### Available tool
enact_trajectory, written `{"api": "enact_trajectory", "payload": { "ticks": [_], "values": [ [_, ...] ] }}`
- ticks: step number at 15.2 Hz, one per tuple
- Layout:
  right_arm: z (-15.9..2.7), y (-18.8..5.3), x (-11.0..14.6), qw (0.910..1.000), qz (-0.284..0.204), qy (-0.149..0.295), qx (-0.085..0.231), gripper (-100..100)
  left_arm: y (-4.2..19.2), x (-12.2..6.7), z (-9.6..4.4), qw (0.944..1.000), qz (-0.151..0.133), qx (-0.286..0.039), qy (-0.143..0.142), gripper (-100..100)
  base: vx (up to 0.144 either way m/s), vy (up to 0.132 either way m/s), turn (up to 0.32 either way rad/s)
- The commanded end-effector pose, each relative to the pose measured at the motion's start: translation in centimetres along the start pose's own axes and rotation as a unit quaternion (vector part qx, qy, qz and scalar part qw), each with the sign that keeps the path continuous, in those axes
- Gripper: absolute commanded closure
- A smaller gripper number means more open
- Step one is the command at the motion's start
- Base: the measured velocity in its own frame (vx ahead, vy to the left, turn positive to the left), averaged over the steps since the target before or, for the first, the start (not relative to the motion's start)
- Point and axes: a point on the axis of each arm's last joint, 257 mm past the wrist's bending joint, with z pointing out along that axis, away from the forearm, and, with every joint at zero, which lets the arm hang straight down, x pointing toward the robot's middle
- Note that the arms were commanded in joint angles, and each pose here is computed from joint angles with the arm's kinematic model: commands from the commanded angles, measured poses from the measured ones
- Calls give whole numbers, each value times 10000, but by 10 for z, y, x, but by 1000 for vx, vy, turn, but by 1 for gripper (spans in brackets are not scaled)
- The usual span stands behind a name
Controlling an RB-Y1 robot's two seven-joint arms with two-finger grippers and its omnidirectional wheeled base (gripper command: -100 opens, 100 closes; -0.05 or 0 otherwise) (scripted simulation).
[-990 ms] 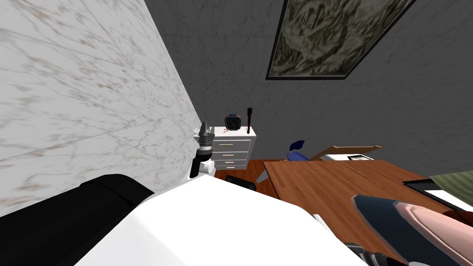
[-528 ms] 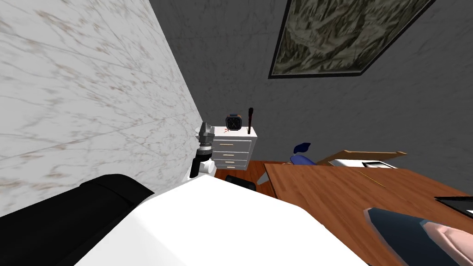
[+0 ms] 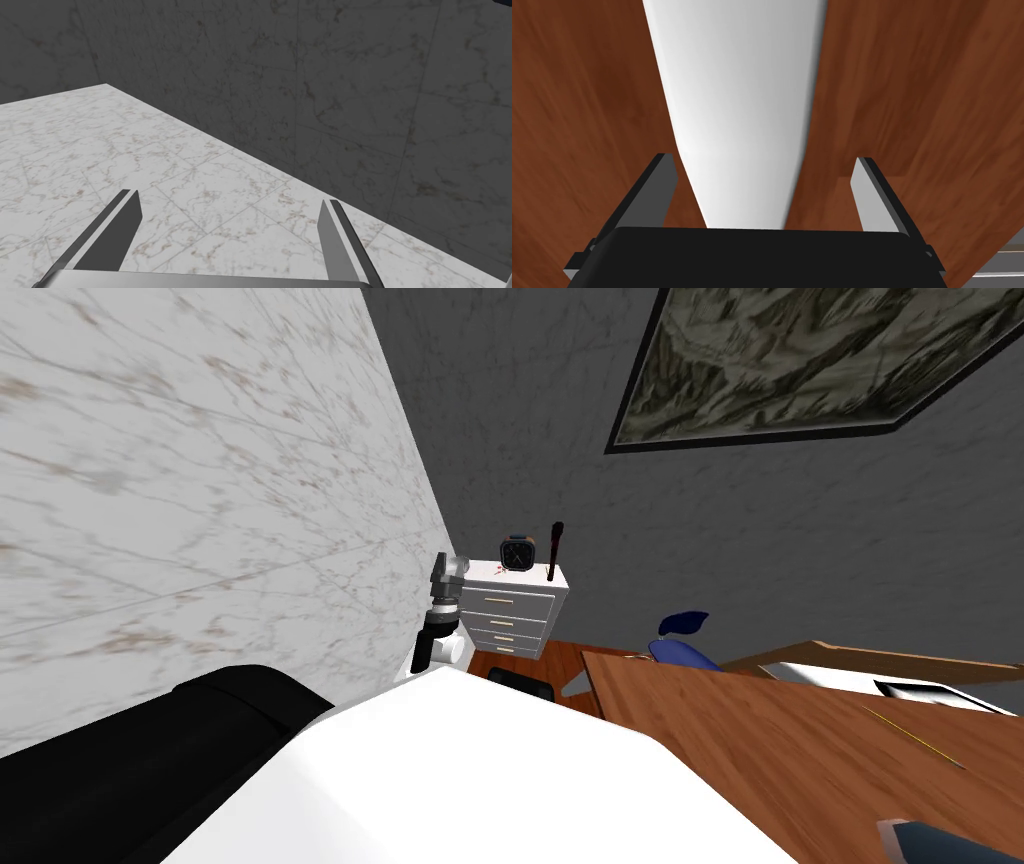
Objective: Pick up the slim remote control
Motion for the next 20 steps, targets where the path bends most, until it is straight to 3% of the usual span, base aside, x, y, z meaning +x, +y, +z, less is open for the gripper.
{"api": "enact_trajectory", "payload": {
  "ticks": [1,2,4,5,7,8,10,11,13,14,18,20],
  "values": [
    [2,4,11,10000,-15,28,-18,-100,0,0,0,10000,0,0,0,0,7,-4,96],
    [6,8,17,9998,202,-83,-20,-100,0,0,0,10000,1,0,0,0,10,0,182],
    [5,9,32,9999,157,16,-27,-100,0,0,0,10000,0,0,0,0,10,-2,163],
    [9,12,40,9991,413,-82,-18,-100,0,0,0,10000,1,0,0,0,8,1,208],
    [7,14,54,9994,336,7,-16,-100,0,0,0,10000,0,0,0,0,8,0,157],
    [8,16,67,9981,611,-72,18,-100,0,0,0,10000,1,0,0,0,7,2,215],
    [7,18,77,9986,522,0,16,-100,0,0,0,10000,0,0,0,0,8,-2,151],
    [8,19,88,9969,775,-92,70,-100,0,0,0,10000,1,0,0,0,11,1,198],
    [5,22,102,9974,713,-1,70,-100,0,0,0,10000,0,0,0,0,10,-3,143],
    [5,23,114,9950,981,-83,141,-100,0,0,0,10000,1,0,0,0,9,2,201],
    [-2,28,153,9935,1113,7,245,-100,0,0,0,10000,0,0,0,0,8,-2,197],
    [-2,26,147,9937,1101,-10,226,-100,0,0,0,10000,1,-1,0,0,4,-3,42]
  ]
}}
